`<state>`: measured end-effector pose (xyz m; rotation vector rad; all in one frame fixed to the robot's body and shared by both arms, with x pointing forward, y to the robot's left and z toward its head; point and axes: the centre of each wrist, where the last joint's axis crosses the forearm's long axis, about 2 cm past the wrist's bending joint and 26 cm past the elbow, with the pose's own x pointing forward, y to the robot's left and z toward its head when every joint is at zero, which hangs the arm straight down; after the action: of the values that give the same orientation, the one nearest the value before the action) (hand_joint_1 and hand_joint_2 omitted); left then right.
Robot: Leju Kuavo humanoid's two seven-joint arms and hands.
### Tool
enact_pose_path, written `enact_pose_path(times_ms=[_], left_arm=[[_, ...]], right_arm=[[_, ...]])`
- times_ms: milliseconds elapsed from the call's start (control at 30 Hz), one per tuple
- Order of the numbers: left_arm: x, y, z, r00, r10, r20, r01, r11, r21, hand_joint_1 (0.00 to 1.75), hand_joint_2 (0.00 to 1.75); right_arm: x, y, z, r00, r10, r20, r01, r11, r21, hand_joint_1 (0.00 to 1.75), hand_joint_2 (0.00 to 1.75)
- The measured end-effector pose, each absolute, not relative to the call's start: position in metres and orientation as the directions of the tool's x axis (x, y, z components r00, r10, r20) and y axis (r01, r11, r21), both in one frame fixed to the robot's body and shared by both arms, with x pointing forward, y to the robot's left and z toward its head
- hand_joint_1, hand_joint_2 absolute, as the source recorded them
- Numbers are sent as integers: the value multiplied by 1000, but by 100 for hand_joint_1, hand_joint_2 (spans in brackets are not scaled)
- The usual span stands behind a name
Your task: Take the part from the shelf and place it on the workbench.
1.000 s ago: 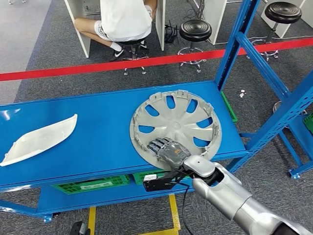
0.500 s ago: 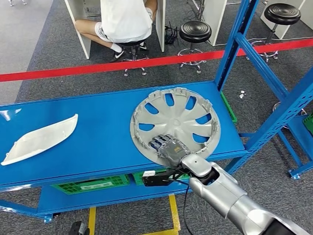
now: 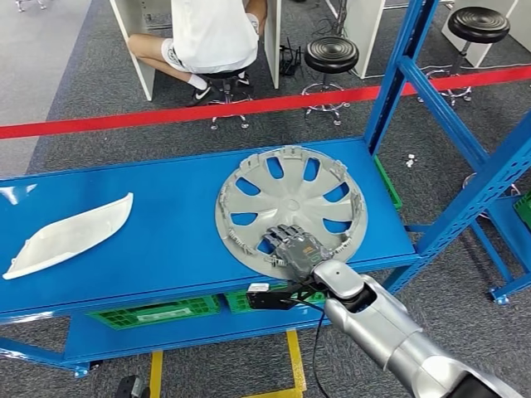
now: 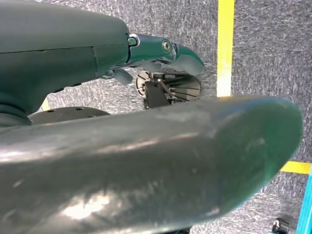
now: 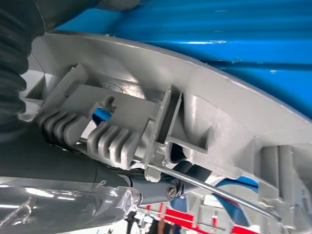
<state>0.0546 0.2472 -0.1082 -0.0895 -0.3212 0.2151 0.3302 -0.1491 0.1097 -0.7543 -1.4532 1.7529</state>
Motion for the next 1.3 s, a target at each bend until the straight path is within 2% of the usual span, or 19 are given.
enact_pose_path(times_ms=[400,533,1300], left_arm=[[53,248,-109,924,237,299,-214,971,-109,0,0],[53,248,-109,925,233,300,-210,972,-108,0,0],[51,247,-109,921,242,306,-220,970,-105,0,0]], right_arm=[[317,-164,109,-458,887,51,-131,-10,-991,1,175],[314,-167,110,-441,897,33,-117,-21,-993,173,175],[301,-176,117,-454,890,-27,-30,-45,-999,175,175]])
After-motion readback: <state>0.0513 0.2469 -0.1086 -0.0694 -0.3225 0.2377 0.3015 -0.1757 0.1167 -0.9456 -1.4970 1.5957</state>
